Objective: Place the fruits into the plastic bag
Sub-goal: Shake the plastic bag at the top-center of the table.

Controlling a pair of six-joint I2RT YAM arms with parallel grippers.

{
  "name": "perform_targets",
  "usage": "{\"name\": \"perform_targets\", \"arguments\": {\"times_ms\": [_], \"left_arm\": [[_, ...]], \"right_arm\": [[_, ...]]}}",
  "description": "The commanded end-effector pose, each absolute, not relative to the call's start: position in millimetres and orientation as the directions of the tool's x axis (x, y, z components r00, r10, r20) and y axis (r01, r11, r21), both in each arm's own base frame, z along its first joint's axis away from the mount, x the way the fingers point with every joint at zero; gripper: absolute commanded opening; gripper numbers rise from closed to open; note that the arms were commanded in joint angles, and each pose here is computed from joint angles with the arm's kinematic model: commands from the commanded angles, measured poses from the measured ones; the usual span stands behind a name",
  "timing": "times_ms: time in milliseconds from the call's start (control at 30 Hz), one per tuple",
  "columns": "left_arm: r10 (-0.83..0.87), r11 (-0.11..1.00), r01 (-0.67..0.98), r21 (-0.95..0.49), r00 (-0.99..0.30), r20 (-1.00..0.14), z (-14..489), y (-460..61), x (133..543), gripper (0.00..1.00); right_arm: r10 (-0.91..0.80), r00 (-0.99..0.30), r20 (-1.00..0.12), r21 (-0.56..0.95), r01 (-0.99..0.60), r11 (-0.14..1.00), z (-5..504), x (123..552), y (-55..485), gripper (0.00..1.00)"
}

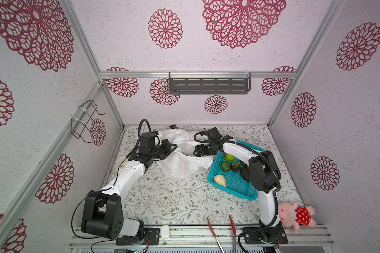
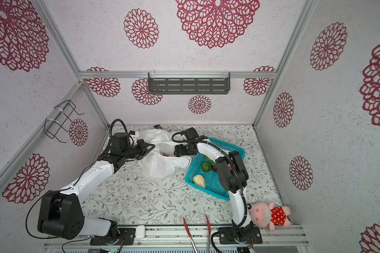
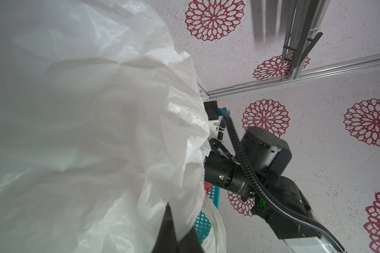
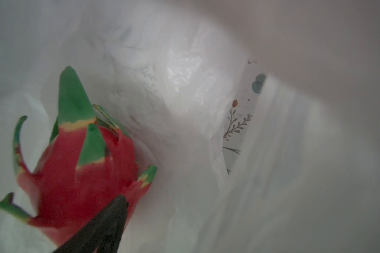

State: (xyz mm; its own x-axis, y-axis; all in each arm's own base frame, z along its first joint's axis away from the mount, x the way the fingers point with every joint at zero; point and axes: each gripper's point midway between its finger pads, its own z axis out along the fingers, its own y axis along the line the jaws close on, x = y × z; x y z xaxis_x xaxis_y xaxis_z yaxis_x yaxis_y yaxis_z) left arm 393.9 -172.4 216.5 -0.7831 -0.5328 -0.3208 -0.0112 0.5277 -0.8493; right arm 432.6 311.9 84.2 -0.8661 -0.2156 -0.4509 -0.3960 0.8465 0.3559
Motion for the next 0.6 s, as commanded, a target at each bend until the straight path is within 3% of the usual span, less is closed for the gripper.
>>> {"name": "perform_targets", "arguments": {"times_ms": [0,100,167,233,333,367,400,567], "left_arm": [[-0.541,0.53,0.021,-0.848,-0.762,-0.357,232,-168,398,0.0],[-0.543,0.533,0.02,-0.846,-0.759,-0.36,232,-168,399,0.0],[-0.543,0.533,0.018,-0.846,-0.759,-0.358,232,-168,399,0.0],[-0.544,0.534,0.015,-0.845,-0.76,-0.357,230,-167,399,0.0],[-0.543,0.533,0.013,-0.846,-0.761,-0.354,229,-168,399,0.0],[-0.543,0.533,0.01,-0.846,-0.762,-0.352,229,-168,399,0.0],[-0.544,0.533,0.009,-0.846,-0.762,-0.351,228,-168,400,0.0],[-0.547,0.533,0.012,-0.846,-0.758,-0.355,231,-167,400,0.0]], "right_arm": [[-0.218,-0.876,-0.431,0.334,-0.379,0.863,79,434,312,0.9],[-0.222,-0.879,-0.421,0.354,-0.385,0.852,72,435,320,0.87],[-0.22,-0.883,-0.415,0.398,-0.393,0.829,70,433,330,0.78],[-0.202,-0.886,-0.417,0.459,-0.397,0.794,73,431,340,0.61],[-0.166,-0.883,-0.439,0.543,-0.407,0.734,86,428,354,0.26],[-0.151,-0.88,-0.451,0.568,-0.413,0.711,92,426,357,0.07],[-0.134,-0.873,-0.469,0.586,-0.421,0.692,101,426,359,0.0],[-0.048,-0.842,-0.537,0.665,-0.459,0.589,149,427,360,0.0]]}}
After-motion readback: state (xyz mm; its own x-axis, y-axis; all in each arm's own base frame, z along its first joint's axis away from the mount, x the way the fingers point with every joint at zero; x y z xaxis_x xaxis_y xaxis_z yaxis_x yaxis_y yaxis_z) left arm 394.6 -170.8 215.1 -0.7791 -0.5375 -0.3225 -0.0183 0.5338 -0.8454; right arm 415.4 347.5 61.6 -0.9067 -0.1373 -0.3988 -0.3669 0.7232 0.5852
